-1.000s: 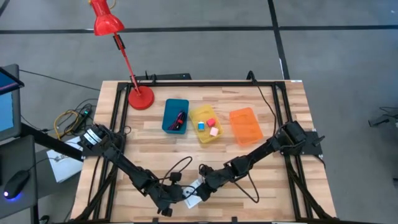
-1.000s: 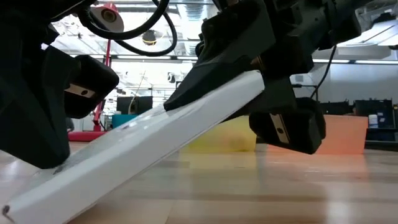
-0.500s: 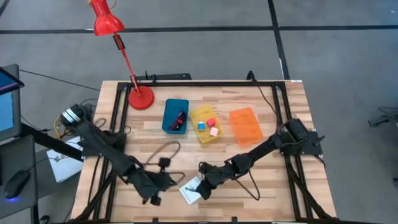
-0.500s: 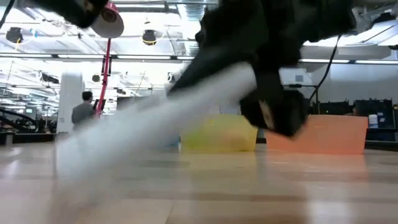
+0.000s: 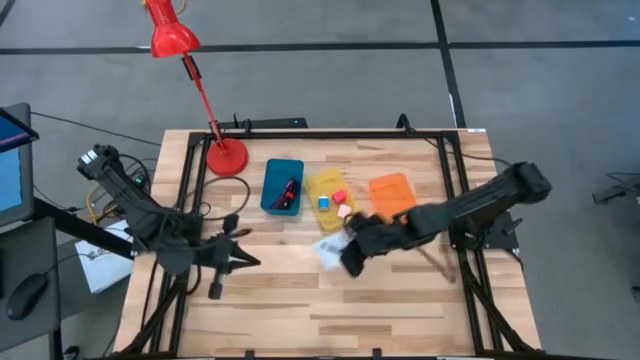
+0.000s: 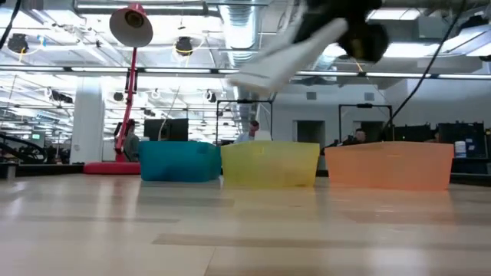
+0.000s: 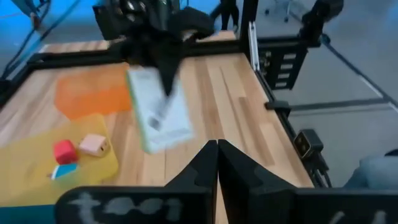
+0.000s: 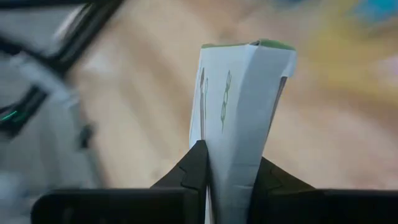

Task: Pick and place items into bin
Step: Put the white card reader box into the orange bin

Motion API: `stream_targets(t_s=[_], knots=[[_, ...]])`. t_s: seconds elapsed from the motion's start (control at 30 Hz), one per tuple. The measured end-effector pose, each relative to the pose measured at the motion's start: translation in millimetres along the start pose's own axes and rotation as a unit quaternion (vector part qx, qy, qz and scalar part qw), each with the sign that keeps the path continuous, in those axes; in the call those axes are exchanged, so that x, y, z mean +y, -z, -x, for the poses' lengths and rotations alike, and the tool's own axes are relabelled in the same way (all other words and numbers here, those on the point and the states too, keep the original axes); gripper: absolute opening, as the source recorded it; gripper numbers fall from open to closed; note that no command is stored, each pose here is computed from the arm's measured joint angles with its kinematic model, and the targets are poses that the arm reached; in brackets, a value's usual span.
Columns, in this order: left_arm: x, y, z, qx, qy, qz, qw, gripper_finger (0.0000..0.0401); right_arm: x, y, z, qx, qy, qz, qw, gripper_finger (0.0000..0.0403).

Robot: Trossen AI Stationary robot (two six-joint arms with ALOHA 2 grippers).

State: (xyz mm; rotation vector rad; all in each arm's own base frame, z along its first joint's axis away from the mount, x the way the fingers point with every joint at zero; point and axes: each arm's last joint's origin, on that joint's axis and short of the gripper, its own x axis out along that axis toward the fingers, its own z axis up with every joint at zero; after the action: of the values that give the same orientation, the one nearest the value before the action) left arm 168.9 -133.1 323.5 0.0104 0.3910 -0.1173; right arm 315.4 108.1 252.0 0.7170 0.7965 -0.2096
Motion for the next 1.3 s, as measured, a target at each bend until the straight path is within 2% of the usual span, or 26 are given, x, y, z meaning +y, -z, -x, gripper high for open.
stream_targets(t_s=[0.13, 0.33, 0.47, 0.57, 0.67, 0.93, 1.13, 1.3], knots=[[5.2, -2.5, 8.8, -0.008, 0.0, 0.004, 1.0, 0.0, -19.8, -2.8, 51.7, -0.056, 0.115, -0.013, 0.992, 0.0047], [5.2, 2.9, 5.6, 0.014, -0.014, -0.012, 1.0, 0.0, -53.5, 1.6, 109.8, -0.135, 0.254, -0.08, 0.954, 0.0048], [3.7, 8.1, 0.7, 0.035, -0.024, -0.026, 0.999, 0.0, -69.1, 4.2, 124.6, -0.125, 0.303, -0.123, 0.937, 0.0048], [2.4, 11.3, -3.1, 0.047, -0.032, -0.035, 0.998, 0.0, -78.0, 5.2, 123.8, -0.091, 0.342, -0.155, 0.922, 0.0048], [0.9, 12.7, -6.8, 0.049, -0.044, -0.038, 0.997, 0.0, -84.9, 4.7, 118.4, -0.058, 0.384, -0.163, 0.907, 0.0048], [-1.5, 15.1, -11.4, 0.057, -0.045, -0.033, 0.997, 0.0, -99.7, -7.3, 90.6, 0.03, 0.425, -0.168, 0.889, 0.0048], [-1.8, 14.8, -11.2, 0.055, -0.043, -0.007, 0.997, 0.0, -114.5, -28.2, 73.0, 0.075, 0.402, -0.137, 0.902, 0.0047], [-1.8, 14.8, -11.1, 0.056, -0.041, -0.009, 0.998, 0.0, -140.8, -50.2, 95.8, 0.08, 0.385, -0.156, 0.906, 0.0047]])
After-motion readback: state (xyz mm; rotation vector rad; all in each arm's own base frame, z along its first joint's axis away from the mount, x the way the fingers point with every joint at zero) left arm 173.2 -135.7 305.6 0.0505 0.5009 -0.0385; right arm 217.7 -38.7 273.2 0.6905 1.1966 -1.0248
